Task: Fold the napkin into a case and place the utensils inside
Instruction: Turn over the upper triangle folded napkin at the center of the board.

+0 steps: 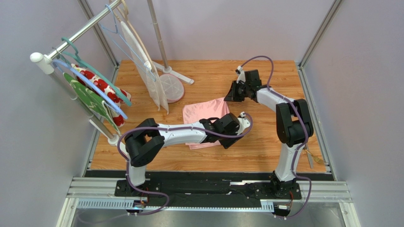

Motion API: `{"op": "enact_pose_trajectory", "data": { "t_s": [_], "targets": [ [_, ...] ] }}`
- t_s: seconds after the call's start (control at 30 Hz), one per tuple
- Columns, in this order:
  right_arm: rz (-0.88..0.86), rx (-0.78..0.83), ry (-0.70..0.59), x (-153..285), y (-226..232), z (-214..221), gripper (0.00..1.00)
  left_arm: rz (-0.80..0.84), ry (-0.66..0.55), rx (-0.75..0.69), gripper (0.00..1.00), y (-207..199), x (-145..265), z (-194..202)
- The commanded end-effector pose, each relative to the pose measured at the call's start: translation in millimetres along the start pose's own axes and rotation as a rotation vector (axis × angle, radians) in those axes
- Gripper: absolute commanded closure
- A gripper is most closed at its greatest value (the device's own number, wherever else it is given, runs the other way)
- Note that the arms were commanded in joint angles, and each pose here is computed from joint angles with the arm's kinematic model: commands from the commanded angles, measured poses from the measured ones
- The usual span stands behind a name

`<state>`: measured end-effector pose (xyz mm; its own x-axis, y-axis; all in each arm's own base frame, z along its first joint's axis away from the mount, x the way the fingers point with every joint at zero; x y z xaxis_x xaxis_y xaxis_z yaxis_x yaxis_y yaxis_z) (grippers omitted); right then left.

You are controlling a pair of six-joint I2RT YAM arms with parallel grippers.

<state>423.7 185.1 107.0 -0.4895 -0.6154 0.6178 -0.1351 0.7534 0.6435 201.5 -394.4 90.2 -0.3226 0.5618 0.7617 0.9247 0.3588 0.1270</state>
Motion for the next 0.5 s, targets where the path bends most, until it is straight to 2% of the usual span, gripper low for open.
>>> {"op": "enact_pose_trajectory", "data": {
  "t_s": [0.0,0.07,0.1,0.2,0.33,0.37,0.43,0.47],
  "targets": [
    [0.060,-0.009,-0.035,16,-16,-35,0.74,0.049,-0.123,0.063,0.33,-6,43,-48],
    [0.104,-0.033,0.004,21,-23,-44,0.69,0.090,-0.179,0.093,0.17,-8,69,-60],
    [0.178,-0.045,-0.014,25,-32,-49,0.57,0.093,-0.194,0.105,0.16,-6,79,-63],
    [0.257,-0.049,0.010,40,-32,-50,0.45,0.101,-0.255,0.171,0.17,2,109,-67],
    [0.389,-0.049,0.012,59,-27,-31,0.32,0.095,-0.242,0.349,0.29,35,126,-45],
    [0.388,-0.040,0.025,64,-23,-20,0.30,0.092,-0.237,0.393,0.37,41,128,-42],
    [0.358,-0.050,0.042,63,-11,-5,0.29,0.110,-0.239,0.427,0.43,47,126,-39],
    [0.332,-0.055,0.029,67,-3,-1,0.29,0.101,-0.242,0.461,0.49,57,124,-38]
  ]
}}
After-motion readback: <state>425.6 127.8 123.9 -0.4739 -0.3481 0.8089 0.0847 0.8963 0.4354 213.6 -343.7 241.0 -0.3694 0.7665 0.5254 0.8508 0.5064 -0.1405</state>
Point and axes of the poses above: each gripper's point midway between its finger pads, its own x axis back along the fingers, its own y axis along the line the jaws close on, z = x × y, the point moved 4 cm from there along x, back along the fingers, and after that the axes turned 9 degrees about -x, right-handed, at the moved point
